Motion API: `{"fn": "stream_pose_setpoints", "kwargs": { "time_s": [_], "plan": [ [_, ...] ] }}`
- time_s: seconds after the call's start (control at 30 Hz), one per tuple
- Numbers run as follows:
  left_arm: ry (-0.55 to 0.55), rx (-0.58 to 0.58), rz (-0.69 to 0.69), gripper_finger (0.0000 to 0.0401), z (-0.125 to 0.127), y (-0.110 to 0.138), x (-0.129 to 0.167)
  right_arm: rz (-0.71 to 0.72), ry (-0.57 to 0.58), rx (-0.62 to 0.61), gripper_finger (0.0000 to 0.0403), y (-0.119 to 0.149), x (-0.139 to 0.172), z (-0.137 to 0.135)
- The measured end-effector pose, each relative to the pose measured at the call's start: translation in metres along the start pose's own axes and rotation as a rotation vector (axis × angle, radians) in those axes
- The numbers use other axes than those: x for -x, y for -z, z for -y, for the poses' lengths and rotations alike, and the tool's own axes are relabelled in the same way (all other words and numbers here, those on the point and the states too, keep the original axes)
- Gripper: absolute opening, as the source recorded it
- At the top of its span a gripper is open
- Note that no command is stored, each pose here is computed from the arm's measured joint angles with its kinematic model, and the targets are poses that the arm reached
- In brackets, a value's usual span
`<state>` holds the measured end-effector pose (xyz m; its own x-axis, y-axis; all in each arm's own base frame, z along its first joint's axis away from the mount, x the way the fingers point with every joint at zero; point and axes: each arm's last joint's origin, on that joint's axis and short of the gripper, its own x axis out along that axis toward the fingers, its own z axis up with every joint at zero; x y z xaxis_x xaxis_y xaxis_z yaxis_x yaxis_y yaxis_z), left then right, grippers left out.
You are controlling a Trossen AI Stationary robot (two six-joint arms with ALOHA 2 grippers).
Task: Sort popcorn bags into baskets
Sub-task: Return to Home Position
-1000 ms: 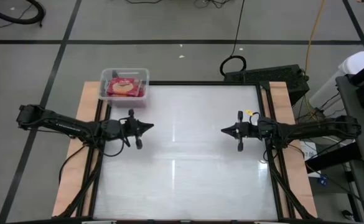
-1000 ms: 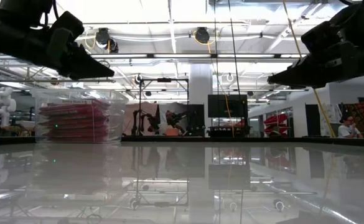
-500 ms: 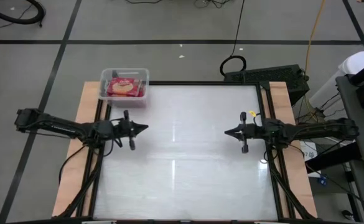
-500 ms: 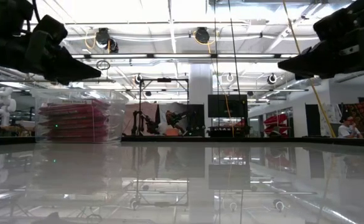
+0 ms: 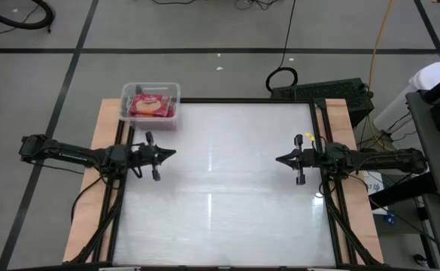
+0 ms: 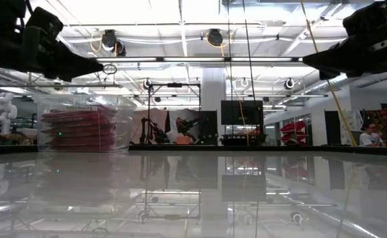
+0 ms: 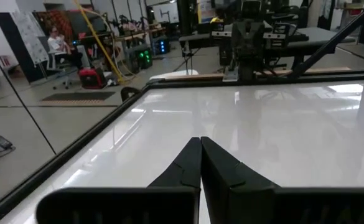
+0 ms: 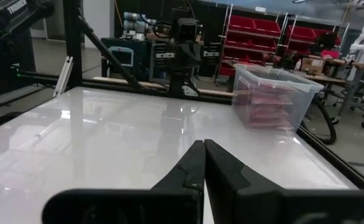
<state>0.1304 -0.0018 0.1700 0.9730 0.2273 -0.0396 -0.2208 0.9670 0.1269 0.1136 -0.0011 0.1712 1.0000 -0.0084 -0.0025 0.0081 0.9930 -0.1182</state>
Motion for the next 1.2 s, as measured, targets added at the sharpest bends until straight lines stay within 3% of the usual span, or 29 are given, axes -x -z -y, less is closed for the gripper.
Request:
{"fn": "stream_pose_setpoints", "kwargs": {
  "time_s": [0.37,0.63,1.2],
  "plan": [
    [0.002,0.027,-0.017,0.0005,0.000,0.002,0.001,0.014,0.158,-0.056,0.0000,0.000,0.013,0.004],
    [0.001,0.043,-0.019,0.0005,0.000,0.002,0.001,0.049,0.052,-0.050,0.0000,-0.002,0.017,-0.002],
    [0.002,0.046,-0.024,0.0005,0.000,0.002,0.002,0.017,0.030,-0.058,0.0000,0.000,0.018,-0.009]
  ]
}}
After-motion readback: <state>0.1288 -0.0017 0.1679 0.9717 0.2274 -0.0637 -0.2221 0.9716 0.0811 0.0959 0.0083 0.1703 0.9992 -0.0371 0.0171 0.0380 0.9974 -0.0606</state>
